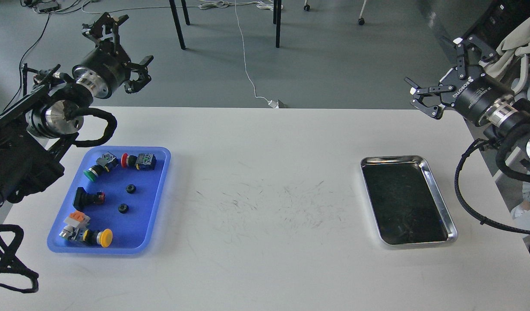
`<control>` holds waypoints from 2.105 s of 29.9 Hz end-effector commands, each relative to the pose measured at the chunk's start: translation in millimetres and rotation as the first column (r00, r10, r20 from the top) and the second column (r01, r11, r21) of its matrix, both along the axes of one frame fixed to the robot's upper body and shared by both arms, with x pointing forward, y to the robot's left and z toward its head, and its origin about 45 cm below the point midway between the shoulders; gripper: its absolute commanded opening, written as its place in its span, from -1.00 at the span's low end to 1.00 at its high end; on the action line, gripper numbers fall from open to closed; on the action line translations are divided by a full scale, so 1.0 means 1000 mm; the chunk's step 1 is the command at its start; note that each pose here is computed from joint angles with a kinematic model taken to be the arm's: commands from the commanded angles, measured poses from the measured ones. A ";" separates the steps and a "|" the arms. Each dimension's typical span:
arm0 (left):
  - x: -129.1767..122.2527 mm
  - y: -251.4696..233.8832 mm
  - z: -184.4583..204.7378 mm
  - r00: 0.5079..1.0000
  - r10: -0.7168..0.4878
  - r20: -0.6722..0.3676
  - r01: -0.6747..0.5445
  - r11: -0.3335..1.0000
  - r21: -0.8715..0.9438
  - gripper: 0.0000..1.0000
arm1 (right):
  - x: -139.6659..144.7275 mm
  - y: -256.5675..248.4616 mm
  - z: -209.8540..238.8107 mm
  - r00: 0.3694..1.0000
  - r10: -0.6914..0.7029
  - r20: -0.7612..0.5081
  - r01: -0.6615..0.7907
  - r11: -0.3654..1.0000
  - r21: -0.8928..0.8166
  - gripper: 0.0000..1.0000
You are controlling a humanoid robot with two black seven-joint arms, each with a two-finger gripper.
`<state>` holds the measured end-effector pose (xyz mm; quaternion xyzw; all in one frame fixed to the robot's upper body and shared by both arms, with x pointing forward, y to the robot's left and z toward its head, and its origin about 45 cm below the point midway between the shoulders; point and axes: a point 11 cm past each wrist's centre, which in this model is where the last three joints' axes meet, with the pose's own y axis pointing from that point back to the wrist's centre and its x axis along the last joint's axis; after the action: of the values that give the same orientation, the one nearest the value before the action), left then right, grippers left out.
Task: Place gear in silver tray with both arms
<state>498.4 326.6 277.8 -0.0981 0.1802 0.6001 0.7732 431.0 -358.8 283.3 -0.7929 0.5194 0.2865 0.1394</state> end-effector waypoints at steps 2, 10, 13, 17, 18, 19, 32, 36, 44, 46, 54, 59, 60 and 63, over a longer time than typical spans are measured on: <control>-0.002 0.008 0.000 1.000 0.006 -0.009 -0.006 1.000 0.028 0.97 | 0.002 0.009 0.000 1.000 0.009 0.007 -0.009 1.000 0.016 0.97; -0.001 0.009 0.002 1.000 0.009 0.004 -0.009 1.000 0.018 0.97 | 0.002 0.011 0.000 1.000 0.016 0.009 -0.016 1.000 0.021 0.98; -0.001 0.008 0.000 1.000 0.005 0.000 -0.005 1.000 0.023 0.97 | 0.001 0.016 0.001 0.999 0.030 0.011 -0.030 0.999 0.023 0.97; -0.001 0.007 0.000 1.000 0.008 0.001 -0.008 1.000 0.023 0.97 | 0.001 0.016 0.001 0.999 0.031 0.012 -0.031 0.999 0.021 0.97; -0.001 0.008 -0.001 1.000 0.011 -0.003 -0.011 1.000 0.025 0.97 | 0.001 0.016 0.001 0.999 0.031 0.012 -0.031 0.999 0.021 0.98; -0.001 0.008 -0.001 1.000 0.010 -0.006 -0.010 1.000 0.024 0.97 | 0.001 0.015 0.001 0.999 0.030 0.011 -0.030 0.999 0.021 0.98; -0.001 0.016 0.000 1.000 0.028 -0.004 -0.028 0.999 0.031 0.97 | 0.002 0.015 0.002 0.999 0.028 0.015 -0.028 0.999 0.022 0.97; -0.001 0.016 -0.001 0.999 0.031 -0.009 -0.031 0.999 0.035 0.97 | 0.003 0.013 0.003 1.000 0.024 0.015 -0.024 1.000 0.018 0.97; -0.002 0.017 -0.004 1.000 0.007 -0.014 -0.006 0.993 0.115 0.97 | 0.001 0.011 0.006 1.000 0.019 0.013 -0.019 1.000 0.008 0.97; -0.002 0.018 -0.005 1.000 0.008 -0.014 -0.006 0.992 0.130 0.97 | -0.002 0.003 0.012 1.000 0.015 0.021 -0.015 1.000 -0.008 0.97; -0.008 0.046 0.003 0.999 0.048 -0.006 -0.047 0.985 0.163 0.97 | -0.006 -0.002 0.016 1.000 0.018 0.025 -0.017 1.000 -0.024 0.97; -0.013 0.063 0.022 0.999 0.037 0.026 -0.041 0.981 0.190 0.97 | -0.006 0.000 0.019 0.999 0.030 0.038 -0.029 0.999 -0.018 0.97; -0.014 0.061 0.026 0.999 0.024 0.034 -0.030 0.980 0.194 0.97 | -0.005 -0.001 0.021 0.999 0.026 0.043 -0.025 1.000 -0.015 0.98; -0.028 0.060 0.044 0.998 -0.011 0.057 -0.002 0.973 0.230 0.97 | -0.007 -0.005 0.021 0.999 0.026 0.047 -0.025 1.000 -0.014 0.97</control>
<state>482.9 383.9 308.1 -0.0352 0.1041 0.6190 0.7776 425.2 -360.1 303.4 -0.8067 0.5076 0.2677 0.1409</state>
